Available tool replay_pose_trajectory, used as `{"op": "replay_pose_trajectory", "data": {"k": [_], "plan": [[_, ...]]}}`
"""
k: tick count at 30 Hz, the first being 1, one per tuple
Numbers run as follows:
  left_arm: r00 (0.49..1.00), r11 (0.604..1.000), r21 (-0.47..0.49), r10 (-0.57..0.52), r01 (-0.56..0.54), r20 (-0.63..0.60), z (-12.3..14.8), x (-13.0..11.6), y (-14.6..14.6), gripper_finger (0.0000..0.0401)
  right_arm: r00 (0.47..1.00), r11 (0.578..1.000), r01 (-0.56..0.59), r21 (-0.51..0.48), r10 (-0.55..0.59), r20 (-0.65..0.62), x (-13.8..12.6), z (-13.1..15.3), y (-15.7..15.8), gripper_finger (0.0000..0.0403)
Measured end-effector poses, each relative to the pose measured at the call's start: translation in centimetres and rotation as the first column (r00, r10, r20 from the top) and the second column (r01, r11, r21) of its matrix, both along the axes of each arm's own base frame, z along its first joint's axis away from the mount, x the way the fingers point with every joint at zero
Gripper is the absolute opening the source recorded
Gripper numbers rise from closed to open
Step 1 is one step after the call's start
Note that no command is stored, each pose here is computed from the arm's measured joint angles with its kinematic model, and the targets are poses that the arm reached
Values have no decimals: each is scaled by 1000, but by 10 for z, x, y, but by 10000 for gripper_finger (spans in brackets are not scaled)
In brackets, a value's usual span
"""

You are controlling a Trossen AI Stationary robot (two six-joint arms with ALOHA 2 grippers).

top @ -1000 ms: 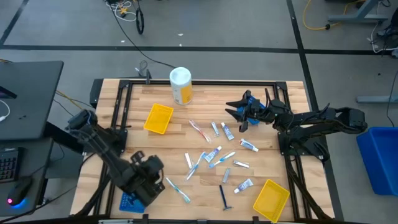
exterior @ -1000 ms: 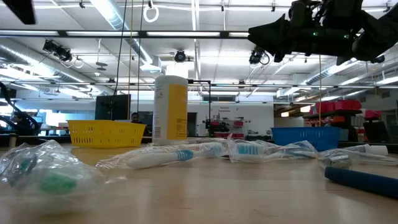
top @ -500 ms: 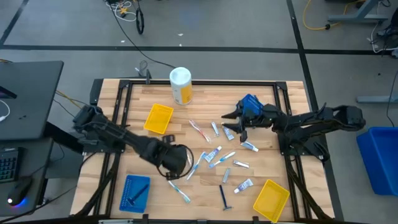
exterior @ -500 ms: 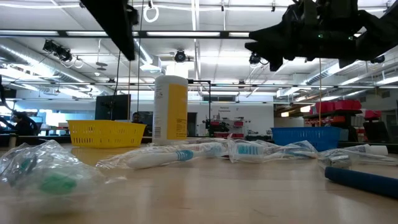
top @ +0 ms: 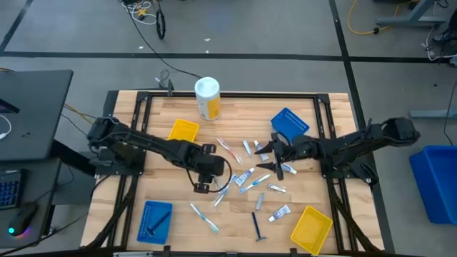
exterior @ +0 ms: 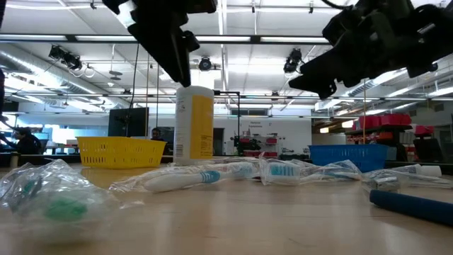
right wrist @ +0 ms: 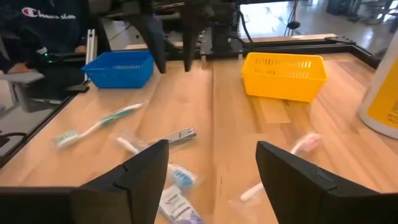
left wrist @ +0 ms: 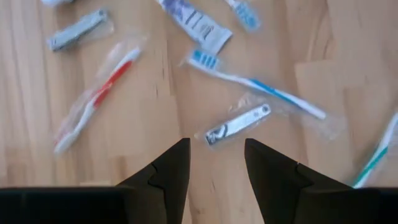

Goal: Pick & Place Travel size toiletries
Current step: Put the silver nail cutter into the top yellow bin

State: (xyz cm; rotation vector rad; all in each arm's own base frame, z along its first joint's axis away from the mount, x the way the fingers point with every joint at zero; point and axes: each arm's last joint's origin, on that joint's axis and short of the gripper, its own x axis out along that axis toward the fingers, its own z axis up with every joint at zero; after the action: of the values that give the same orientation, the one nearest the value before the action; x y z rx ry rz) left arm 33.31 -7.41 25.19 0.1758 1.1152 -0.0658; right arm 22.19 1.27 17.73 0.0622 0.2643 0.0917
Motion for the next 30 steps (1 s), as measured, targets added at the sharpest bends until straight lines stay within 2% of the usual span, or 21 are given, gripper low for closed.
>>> {"op": "replay_pose_trajectory", "data": {"k": [5,9,13,16,19,25,30], "plan": [[993,994,8,-110,111,-50,-24,14,-2,162,1000,1000,23,-19,-23,1,-1,0,8,248],[968,978,-6,-205,207,-145,-53,21,-11,162,1000,1000,9,-11,-9,-9,-1,-1,12,238],[917,935,3,-346,354,-200,-73,24,-19,162,1000,1000,6,12,-5,-20,-2,-2,15,230],[891,908,49,-396,416,-222,-83,27,-21,162,1000,1000,3,14,-3,-16,-2,-1,15,224],[882,895,82,-410,438,-233,-84,28,-20,162,1000,1000,4,15,-4,-17,-2,-1,15,219],[890,895,84,-417,437,-183,-82,32,-21,162,1000,1000,3,15,-3,-16,-2,-1,15,208],[860,875,79,-447,477,-247,-100,34,-21,162,1000,1000,3,15,-3,-18,-2,-1,15,201]]}}
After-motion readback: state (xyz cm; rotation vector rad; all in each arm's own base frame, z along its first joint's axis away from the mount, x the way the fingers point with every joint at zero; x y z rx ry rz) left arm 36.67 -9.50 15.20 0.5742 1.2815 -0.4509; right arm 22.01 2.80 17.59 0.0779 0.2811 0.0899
